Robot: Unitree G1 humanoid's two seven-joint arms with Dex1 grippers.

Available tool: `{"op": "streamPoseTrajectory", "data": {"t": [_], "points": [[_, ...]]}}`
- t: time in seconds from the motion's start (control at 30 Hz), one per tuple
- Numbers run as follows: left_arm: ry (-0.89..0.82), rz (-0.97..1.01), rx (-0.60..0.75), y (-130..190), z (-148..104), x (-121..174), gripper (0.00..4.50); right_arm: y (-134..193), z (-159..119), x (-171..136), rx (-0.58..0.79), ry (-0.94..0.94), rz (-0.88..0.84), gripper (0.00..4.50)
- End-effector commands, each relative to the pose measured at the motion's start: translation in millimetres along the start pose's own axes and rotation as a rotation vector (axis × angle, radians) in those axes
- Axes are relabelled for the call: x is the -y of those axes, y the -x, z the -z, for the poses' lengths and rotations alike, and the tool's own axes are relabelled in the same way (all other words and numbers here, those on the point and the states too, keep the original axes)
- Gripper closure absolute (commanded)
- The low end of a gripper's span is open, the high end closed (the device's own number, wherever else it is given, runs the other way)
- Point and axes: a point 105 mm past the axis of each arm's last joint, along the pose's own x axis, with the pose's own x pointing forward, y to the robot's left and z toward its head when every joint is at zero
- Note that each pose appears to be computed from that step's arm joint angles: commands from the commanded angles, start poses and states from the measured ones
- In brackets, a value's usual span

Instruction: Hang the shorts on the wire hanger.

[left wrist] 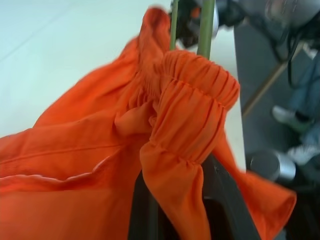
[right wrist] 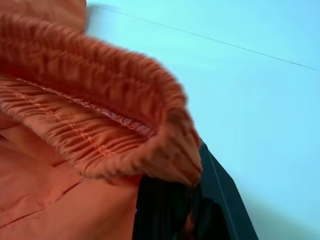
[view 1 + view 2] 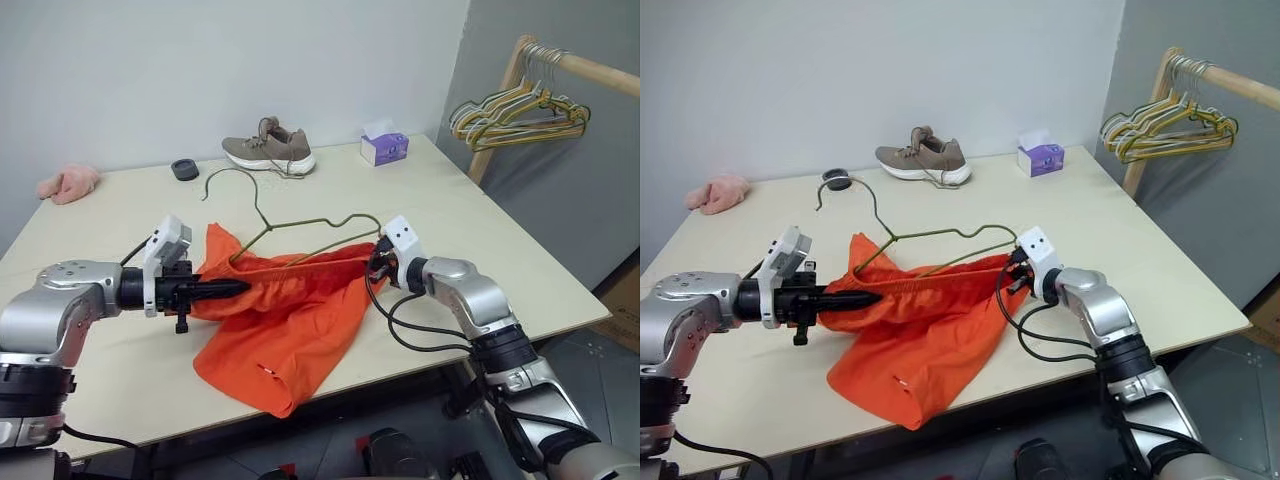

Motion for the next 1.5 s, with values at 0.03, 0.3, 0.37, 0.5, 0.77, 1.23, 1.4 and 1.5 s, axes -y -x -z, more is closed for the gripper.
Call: {"op": "streamPoseTrajectory", "data": {"t": [0.03, 0.3, 0.37, 0.5, 0.77, 1.23, 1.4, 1.5], "points": [[-0.046, -0.040, -0.061, 14.0, 2.3, -9.7, 4.50, 15.9, -12.1, 17.0, 0.044, 0.003, 0.055, 4.48], [-0.064, -0.044, -0.149, 18.0, 17.3, -16.7, 4.50, 25.1, -19.2, 10.1, 0.053, 0.048, 0.033, 4.48], [-0.080, -0.055, -0.177, 18.2, 21.4, -19.6, 4.50, 26.5, -20.6, 6.2, 0.052, 0.064, 0.021, 4.48], [-0.114, -0.104, -0.199, 17.4, 24.2, -29.9, 4.50, 28.6, -24.6, -0.5, 0.048, 0.133, 0.007, 4.48], [-0.239, -0.079, -0.226, -7.8, 22.1, -30.7, 4.50, 26.9, -44.3, -26.3, 0.054, 0.372, -0.035, 4.48], [-0.370, -0.049, -0.260, -41.5, 13.4, -34.6, 4.50, 26.3, -58.7, -35.4, 0.043, 0.675, -0.034, 4.48], [-0.369, -0.031, -0.284, -33.5, 19.2, -33.5, 4.50, 34.0, -45.7, -12.6, -0.012, 0.671, 0.011, 4.48], [-0.371, -0.036, -0.288, -32.4, 20.5, -34.2, 4.50, 41.5, -37.3, 0.9, -0.057, 0.698, 0.024, 4.48]]}}
